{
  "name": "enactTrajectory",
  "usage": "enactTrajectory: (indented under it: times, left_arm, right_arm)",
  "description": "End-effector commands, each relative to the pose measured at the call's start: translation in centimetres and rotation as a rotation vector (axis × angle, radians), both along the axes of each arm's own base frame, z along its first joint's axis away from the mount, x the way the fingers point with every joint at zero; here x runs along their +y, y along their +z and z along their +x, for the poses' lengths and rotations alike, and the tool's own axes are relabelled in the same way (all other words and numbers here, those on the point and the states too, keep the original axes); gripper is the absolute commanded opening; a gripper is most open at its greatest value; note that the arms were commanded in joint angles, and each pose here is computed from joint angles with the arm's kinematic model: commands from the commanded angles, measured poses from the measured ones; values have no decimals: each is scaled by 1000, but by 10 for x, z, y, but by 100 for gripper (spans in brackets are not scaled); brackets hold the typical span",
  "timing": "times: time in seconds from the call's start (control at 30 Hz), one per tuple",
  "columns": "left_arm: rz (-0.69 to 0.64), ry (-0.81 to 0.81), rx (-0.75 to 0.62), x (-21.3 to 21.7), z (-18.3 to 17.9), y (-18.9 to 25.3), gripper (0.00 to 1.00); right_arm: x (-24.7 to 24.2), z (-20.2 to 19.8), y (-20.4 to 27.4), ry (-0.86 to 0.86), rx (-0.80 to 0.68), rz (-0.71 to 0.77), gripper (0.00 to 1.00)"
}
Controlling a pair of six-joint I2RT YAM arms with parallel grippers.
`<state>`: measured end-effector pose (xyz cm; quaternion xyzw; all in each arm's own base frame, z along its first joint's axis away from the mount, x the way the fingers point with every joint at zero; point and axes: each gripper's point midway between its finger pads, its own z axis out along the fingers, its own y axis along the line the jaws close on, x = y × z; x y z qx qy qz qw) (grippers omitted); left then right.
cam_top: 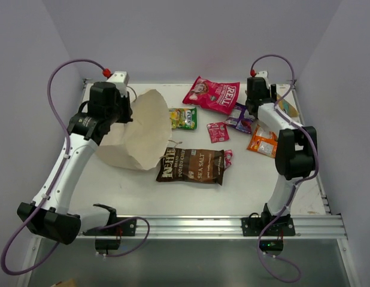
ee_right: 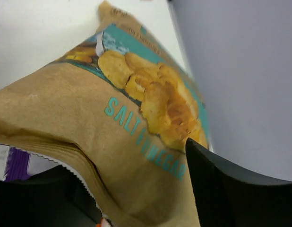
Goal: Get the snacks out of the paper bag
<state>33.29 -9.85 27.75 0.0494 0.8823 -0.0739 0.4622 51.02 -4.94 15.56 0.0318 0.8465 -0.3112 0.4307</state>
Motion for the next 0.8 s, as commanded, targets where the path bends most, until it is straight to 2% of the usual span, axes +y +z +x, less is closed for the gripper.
enactTrajectory:
  times: [0.0, 0.03, 0.07, 0.1, 0.13, 0.17, 0.2, 0.23, 0.27, 0.33, 0.4, 0.5, 0.6, 0.77]
  left_arm:
    - [-155, 9, -97, -4, 20, 47, 0]
    - [-176, 12, -102, -3, 22, 51, 0]
    - [-204, 36, -121, 5, 27, 62, 0]
    - [-231, 27, -127, 5, 30, 67, 0]
    - [-246, 31, -121, 6, 34, 67, 0]
    - [-258, 43, -144, 10, 38, 79, 0]
    - [-261, 50, -139, 12, 43, 79, 0]
    - [-266, 57, -143, 13, 46, 82, 0]
    - [-272, 66, -165, 17, 51, 93, 0]
    - [-289, 75, -154, 21, 60, 92, 0]
    - [-317, 75, -155, 28, 73, 96, 0]
    - [-382, 64, -159, 32, 91, 96, 0]
    - [-456, 40, -128, 30, 110, 83, 0]
    - [-528, 43, -45, 32, 132, 48, 0]
  right_arm:
    - [10, -25, 43, -81, -137, 214, 70]
    - [12, -40, 42, -79, -86, 241, 74]
    - [19, -49, 68, -55, -132, 289, 77]
    - [25, -61, 75, -44, -125, 342, 81]
    - [41, -67, 85, 24, -130, 413, 84]
    - [49, -84, 115, 71, -194, 461, 87]
    - [60, -94, 129, 125, -216, 509, 96]
    - [84, -103, 141, 243, -221, 591, 99]
    - [94, -124, 163, 315, -271, 638, 99]
    - [123, -147, 173, 464, -272, 745, 99]
    - [135, -176, 198, 560, -326, 803, 99]
    - [151, -209, 209, 662, -352, 878, 99]
    - [162, -231, 210, 737, -371, 932, 99]
    - [167, -241, 195, 765, -336, 952, 99]
